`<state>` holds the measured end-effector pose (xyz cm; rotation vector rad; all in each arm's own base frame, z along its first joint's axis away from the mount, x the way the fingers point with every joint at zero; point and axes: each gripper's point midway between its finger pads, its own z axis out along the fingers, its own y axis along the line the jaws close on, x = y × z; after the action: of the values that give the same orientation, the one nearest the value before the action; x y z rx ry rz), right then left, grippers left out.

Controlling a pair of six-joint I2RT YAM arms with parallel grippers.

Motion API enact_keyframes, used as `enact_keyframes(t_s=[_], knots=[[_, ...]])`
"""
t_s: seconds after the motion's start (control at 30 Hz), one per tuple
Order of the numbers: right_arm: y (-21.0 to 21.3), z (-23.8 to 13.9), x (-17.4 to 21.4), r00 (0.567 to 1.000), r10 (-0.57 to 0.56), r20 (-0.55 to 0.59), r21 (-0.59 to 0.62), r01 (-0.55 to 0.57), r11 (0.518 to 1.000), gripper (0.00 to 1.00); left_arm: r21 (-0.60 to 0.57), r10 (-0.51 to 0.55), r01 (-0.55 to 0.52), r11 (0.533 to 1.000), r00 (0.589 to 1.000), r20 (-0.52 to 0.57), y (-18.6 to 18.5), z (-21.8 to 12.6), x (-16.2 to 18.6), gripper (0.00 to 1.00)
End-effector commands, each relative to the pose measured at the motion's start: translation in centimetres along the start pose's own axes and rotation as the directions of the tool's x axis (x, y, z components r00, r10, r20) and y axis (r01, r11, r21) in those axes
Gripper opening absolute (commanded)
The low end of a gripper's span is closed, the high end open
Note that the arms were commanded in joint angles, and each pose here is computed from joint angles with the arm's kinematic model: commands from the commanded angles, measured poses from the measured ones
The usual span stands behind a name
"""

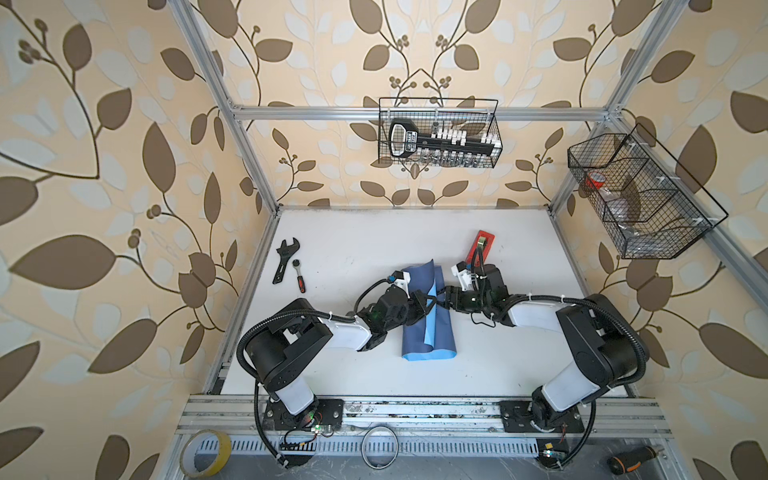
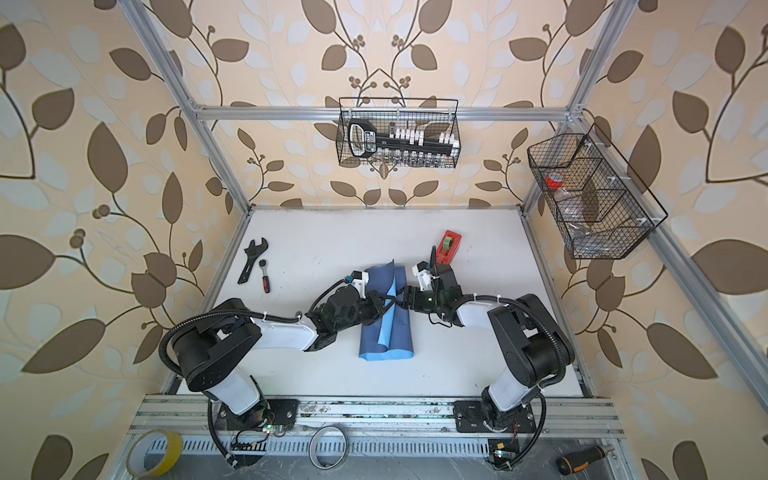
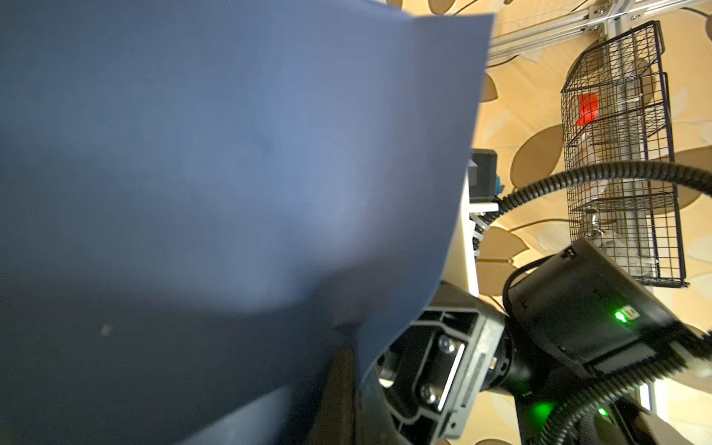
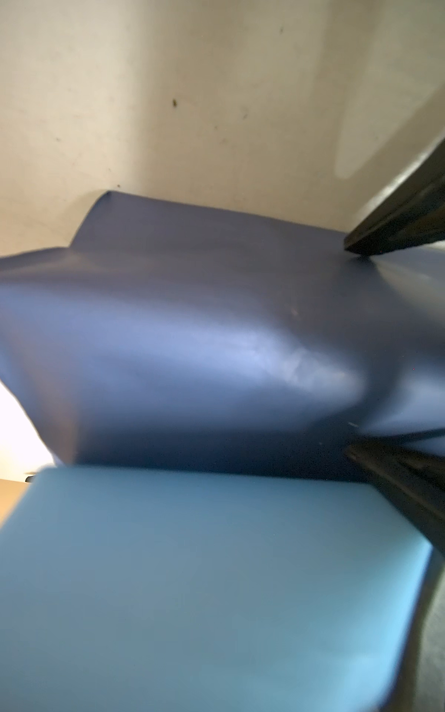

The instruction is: Wrap the gift box in paper

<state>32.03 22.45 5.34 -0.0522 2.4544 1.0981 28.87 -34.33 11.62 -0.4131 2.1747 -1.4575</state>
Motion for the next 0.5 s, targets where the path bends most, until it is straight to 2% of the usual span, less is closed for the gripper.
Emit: enact_keyframes(t_s=[0.0,0.47], knots=[[-3.7,0.3,6.3,0.977,0.098,-0.187,0.146,-0.071,0.987,0.77,-0.021,0.011,-0.011,1.0,1.0,-0.025,2.1,0.3,1.1,0.0],[-2.7,-0.5,4.7,0.983,0.067,-0.169,0.148,-0.042,0.988,0.78,-0.055,0.001,-0.002,0.998,1.0,-0.015,4.5,-0.2,1.5,0.0]])
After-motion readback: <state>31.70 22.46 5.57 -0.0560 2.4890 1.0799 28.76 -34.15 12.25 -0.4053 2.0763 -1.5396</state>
